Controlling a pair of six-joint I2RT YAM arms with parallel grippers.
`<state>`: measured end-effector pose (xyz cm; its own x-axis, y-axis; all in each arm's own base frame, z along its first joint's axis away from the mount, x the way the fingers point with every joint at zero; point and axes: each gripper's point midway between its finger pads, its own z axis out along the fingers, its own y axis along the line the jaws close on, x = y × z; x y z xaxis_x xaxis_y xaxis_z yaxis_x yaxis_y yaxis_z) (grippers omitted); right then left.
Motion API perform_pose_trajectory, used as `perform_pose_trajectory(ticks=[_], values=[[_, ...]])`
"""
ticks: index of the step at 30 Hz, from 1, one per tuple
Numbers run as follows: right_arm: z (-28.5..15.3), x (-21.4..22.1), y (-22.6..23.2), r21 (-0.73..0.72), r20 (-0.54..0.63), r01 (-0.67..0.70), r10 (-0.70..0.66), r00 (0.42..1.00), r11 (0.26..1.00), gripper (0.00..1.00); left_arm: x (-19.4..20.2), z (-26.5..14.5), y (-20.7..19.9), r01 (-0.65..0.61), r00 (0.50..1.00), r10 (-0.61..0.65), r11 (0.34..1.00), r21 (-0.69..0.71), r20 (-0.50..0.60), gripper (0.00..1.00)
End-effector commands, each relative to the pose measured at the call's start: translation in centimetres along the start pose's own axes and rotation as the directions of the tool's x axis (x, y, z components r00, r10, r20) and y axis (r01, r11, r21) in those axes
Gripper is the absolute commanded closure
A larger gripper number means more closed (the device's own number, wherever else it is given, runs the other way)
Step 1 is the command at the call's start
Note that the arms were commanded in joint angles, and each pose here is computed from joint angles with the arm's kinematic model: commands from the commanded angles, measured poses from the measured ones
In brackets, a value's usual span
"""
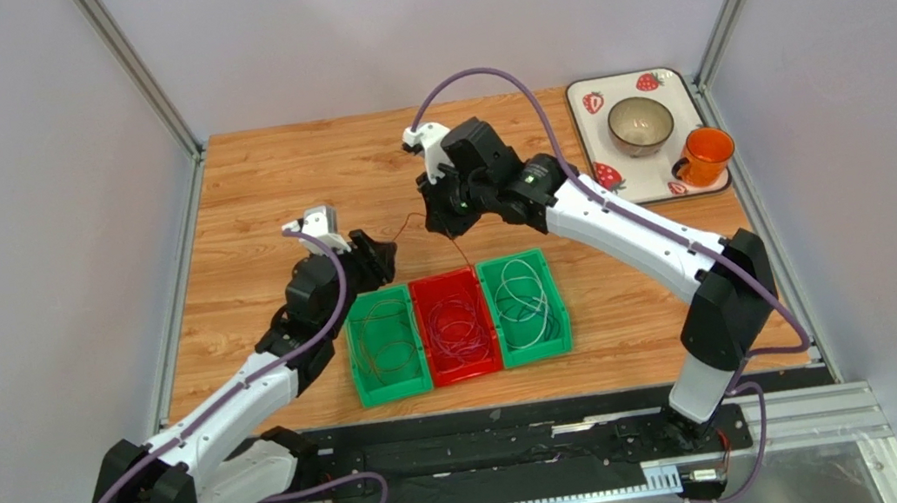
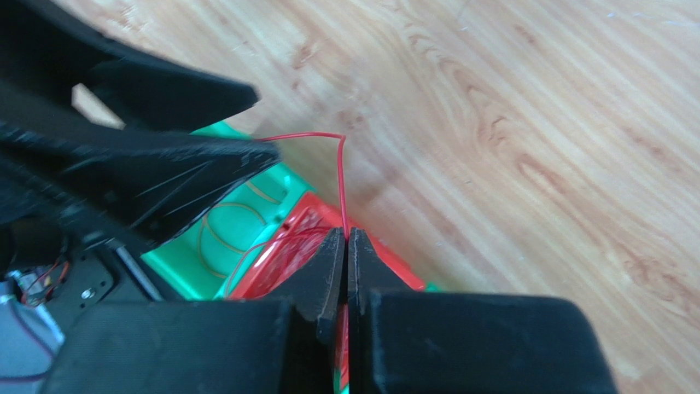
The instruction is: Untangle the cables
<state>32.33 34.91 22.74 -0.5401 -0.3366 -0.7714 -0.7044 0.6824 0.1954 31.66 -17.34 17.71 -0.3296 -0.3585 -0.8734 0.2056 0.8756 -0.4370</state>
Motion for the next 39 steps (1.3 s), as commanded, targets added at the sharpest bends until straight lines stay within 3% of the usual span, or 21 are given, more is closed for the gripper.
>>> perform_pose_trajectory(ticks=[1, 11, 20, 31, 39], values=[[-0.2, 1.6, 1.4, 0.015, -0.010, -0.068, 0.068, 0.998, 0.998, 1.00, -1.7, 0.1, -0.9, 0.025, 0.999, -0.026, 0.999, 0.026, 0.039, 0.40], [0.7, 7.1, 1.2, 0.119, -0.104, -0.220, 0.232, 0.967, 0.968, 1.00, -1.6, 0.1, -0.9, 0.028, 0.999, -0.029, 0.999, 0.025, 0.040, 0.40], [2.7, 11.2, 0.2, 0.262, -0.205, -0.203, 0.259, 0.944, 0.944, 1.00, -1.5, 0.0, -0.8, 0.030, 0.999, -0.031, 0.999, 0.022, 0.038, 0.41], [1.1, 14.3, 0.7, 0.277, -0.274, -0.174, 0.251, 0.928, 0.945, 1.00, -1.5, 0.0, -0.8, 0.030, 0.999, -0.031, 0.999, 0.024, 0.038, 0.41], [3.0, 14.8, 0.3, 0.308, -0.294, -0.153, 0.247, 0.923, 0.939, 1.00, -1.5, 0.0, -0.8, 0.032, 0.999, -0.033, 0.999, 0.023, 0.037, 0.41]])
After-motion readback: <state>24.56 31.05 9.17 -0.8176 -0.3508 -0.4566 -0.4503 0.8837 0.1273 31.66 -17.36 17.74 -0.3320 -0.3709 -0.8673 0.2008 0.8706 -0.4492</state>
